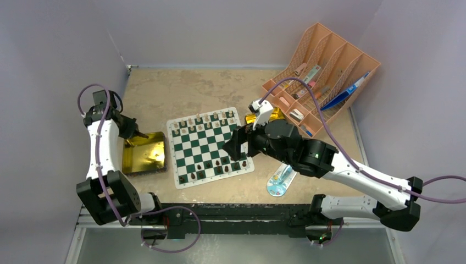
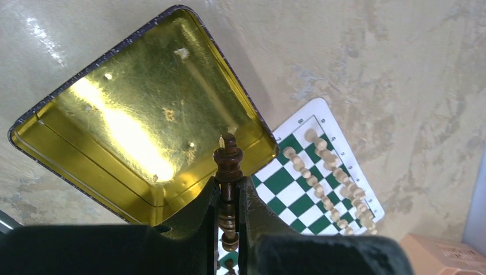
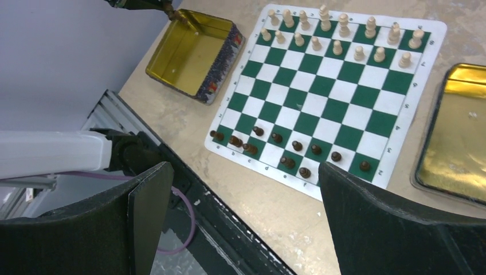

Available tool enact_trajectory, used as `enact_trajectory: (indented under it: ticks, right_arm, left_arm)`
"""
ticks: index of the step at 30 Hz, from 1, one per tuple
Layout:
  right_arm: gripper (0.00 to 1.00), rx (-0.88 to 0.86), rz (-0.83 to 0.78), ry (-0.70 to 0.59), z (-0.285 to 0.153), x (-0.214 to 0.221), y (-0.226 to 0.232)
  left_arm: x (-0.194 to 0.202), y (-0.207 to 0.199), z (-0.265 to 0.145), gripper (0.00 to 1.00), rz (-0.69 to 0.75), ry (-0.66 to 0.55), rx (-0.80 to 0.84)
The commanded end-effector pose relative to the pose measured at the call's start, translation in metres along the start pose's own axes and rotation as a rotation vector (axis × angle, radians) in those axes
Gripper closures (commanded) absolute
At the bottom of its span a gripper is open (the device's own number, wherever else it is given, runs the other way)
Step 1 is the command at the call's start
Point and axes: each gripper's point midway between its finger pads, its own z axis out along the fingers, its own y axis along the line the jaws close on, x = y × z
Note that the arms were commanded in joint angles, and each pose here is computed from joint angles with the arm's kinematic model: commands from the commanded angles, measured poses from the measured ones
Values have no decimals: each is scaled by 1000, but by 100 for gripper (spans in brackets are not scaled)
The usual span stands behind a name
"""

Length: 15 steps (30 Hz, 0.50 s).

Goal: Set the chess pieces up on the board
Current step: Pick up the chess piece from the storage box.

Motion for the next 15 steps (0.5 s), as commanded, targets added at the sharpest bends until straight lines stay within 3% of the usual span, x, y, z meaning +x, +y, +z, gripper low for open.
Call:
enact_trajectory:
  ticks: [1,10,15]
  right_arm:
    - [1,-115,55,-110,-3,-35,29]
    - [2,-205,221,-224,18,-52,50]
    - [5,-267,132,-397,29,-68,53]
  left_arm:
    - [2,-15,-31,100,-39,36,85]
    - [26,-45,-66,100,-102,147,292]
    - [58,-52,-71,100,-157,266,372]
